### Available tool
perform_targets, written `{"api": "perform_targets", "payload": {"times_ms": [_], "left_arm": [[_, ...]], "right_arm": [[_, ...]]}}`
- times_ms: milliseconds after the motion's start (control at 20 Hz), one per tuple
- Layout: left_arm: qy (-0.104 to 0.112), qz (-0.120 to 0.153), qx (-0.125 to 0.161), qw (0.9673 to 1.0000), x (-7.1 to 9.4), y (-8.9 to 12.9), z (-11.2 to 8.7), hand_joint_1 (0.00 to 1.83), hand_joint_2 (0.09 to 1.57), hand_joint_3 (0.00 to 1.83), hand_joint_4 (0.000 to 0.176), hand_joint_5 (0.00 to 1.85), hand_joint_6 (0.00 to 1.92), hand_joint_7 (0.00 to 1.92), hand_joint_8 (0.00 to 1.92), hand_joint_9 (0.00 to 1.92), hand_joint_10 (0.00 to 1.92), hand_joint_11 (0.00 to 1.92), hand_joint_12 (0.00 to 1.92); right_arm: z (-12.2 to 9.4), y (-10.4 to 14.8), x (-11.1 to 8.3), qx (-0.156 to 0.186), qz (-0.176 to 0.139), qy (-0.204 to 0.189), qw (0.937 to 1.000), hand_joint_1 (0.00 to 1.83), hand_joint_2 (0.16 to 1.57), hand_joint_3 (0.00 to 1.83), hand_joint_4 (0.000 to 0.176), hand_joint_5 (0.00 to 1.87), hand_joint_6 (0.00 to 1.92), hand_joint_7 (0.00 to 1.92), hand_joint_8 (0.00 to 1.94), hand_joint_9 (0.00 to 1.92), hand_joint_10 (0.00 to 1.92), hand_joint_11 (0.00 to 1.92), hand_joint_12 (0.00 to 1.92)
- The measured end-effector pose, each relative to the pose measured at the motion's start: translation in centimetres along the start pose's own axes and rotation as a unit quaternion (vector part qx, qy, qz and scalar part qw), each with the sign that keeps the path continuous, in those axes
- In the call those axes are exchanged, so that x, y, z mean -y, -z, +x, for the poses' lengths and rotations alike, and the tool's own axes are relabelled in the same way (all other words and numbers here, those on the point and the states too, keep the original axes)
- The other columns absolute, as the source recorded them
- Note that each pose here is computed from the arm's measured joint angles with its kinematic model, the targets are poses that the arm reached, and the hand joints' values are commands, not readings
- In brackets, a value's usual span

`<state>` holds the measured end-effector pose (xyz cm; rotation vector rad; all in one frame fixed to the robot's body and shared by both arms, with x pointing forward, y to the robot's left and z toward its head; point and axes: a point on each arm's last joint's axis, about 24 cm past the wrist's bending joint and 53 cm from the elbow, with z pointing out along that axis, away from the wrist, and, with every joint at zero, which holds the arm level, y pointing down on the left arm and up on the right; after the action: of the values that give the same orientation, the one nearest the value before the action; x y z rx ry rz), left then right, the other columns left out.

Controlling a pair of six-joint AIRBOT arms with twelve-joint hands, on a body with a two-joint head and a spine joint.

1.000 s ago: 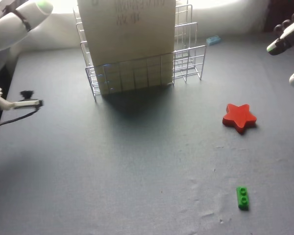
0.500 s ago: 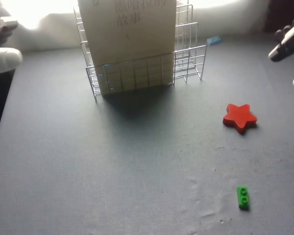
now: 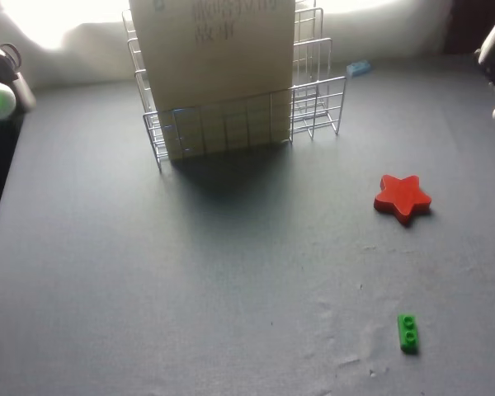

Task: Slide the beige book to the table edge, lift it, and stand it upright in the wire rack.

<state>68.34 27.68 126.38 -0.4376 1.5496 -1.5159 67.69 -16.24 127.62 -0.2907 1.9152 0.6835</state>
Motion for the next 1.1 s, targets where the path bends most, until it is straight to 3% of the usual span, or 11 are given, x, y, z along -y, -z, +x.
{"api": "perform_targets", "payload": {"times_ms": [50,150,250,300,450,550,700,800,850,950,1100], "left_arm": [[-0.008,0.009,-0.014,0.9998,0.7,0.1,0.6,0.67,1.26,0.0,0.0,0.91,1.86,1.04,1.86,1.03,1.9,0.92,1.92],[-0.035,0.013,-0.049,0.9981,1.1,0.6,1.9,0.75,1.24,0.0,0.028,1.05,1.92,1.21,1.92,1.2,1.92,1.14,1.92],[-0.06,0.01,-0.075,0.9954,0.9,1.1,2.5,0.86,1.23,0.0,0.026,1.22,1.92,1.31,1.92,1.29,1.92,1.28,1.92],[-0.073,0.013,-0.086,0.9936,1.2,1.4,2.7,0.89,1.25,0.0,0.026,1.24,1.92,1.35,1.92,1.34,1.92,1.35,1.92],[-0.107,0.045,-0.126,0.9852,3.1,2.5,4.4,0.89,1.26,0.0,0.023,1.3,1.92,1.39,1.92,1.38,1.92,1.4,1.92],[-0.126,0.047,-0.136,0.9816,3.1,2.8,4.8,0.88,1.26,0.0,0.021,1.31,1.92,1.4,1.92,1.4,1.92,1.41,1.92],[-0.163,0.04,-0.147,0.9747,3.3,3.6,4.4,0.84,1.27,0.0,0.018,1.3,1.92,1.38,1.92,1.39,1.92,1.41,1.92],[-0.174,0.051,-0.14,0.9734,4.2,3.6,3.8,0.83,1.28,0.01,0.006,1.29,1.92,1.38,1.92,1.38,1.92,1.39,1.92],[-0.17,0.058,-0.135,0.9744,4.7,3.6,3.5,0.84,1.29,0.01,0.0,1.29,1.92,1.38,1.92,1.38,1.92,1.37,1.92],[-0.17,0.056,-0.141,0.9737,4.5,3.6,4.0,0.85,1.3,0.01,0.0,1.28,1.92,1.37,1.92,1.38,1.92,1.37,1.92],[-0.178,0.06,-0.164,0.9684,4.5,3.8,5.3,0.86,1.3,0.0,0.0,1.28,1.92,1.37,1.92,1.39,1.92,1.39,1.92]], "right_arm": [[-0.2,0.0,-0.3,0.005,-0.003,0.009,0.9999,0.58,1.28,0.0,0.0,1.05,1.91,1.22,1.94,1.39,1.92,1.52,1.92],[-0.1,-0.1,-0.7,0.004,-0.007,0.014,0.9999,0.56,1.35,0.02,0.0,1.22,1.92,1.43,1.94,1.6,1.92,1.72,1.92],[0.0,0.1,-0.8,0.004,-0.007,0.025,0.9997,0.58,1.42,0.0,0.0,1.31,1.92,1.51,1.94,1.66,1.92,1.81,1.92],[0.0,0.1,-0.9,0.003,-0.012,0.029,0.9995,0.59,1.44,0.0,0.08,1.34,1.92,1.52,1.94,1.68,1.92,1.84,1.92],[-0.3,0.2,-2.7,0.013,-0.049,0.049,0.9975,0.73,1.4,0.0,0.151,1.28,1.92,1.45,1.94,1.58,1.92,1.73,1.92],[-0.4,0.3,-3.5,0.016,-0.065,0.043,0.9968,0.71,1.4,0.0,0.16,1.28,1.92,1.43,1.94,1.56,1.92,1.7,1.92],[0.2,0.1,-3.8,0.014,-0.072,0.074,0.9945,0.75,1.38,0.0,0.176,1.25,1.92,1.41,1.94,1.53,1.92,1.66,1.92],[0.7,0.1,-4.1,0.01,-0.083,0.101,0.9914,0.69,1.4,0.0,0.176,1.25,1.92,1.38,1.94,1.5,1.92,1.65,1.92],[1.4,0.3,-5.3,0.002,-0.113,0.098,0.9888,0.75,1.38,0.0,0.176,1.25,1.92,1.4,1.94,1.52,1.92,1.69,1.92],[2.5,0.4,-7.5,-0.003,-0.17,0.102,0.9801,0.75,1.38,0.0,0.176,1.25,1.92,1.4,1.94,1.52,1.92,1.69,1.92],[3.5,1.2,-11.4,0.003,-0.257,0.14,0.9563,0.76,1.37,0.0,0.176,1.24,1.92,1.37,1.94,1.51,1.92,1.68,1.92]]}}
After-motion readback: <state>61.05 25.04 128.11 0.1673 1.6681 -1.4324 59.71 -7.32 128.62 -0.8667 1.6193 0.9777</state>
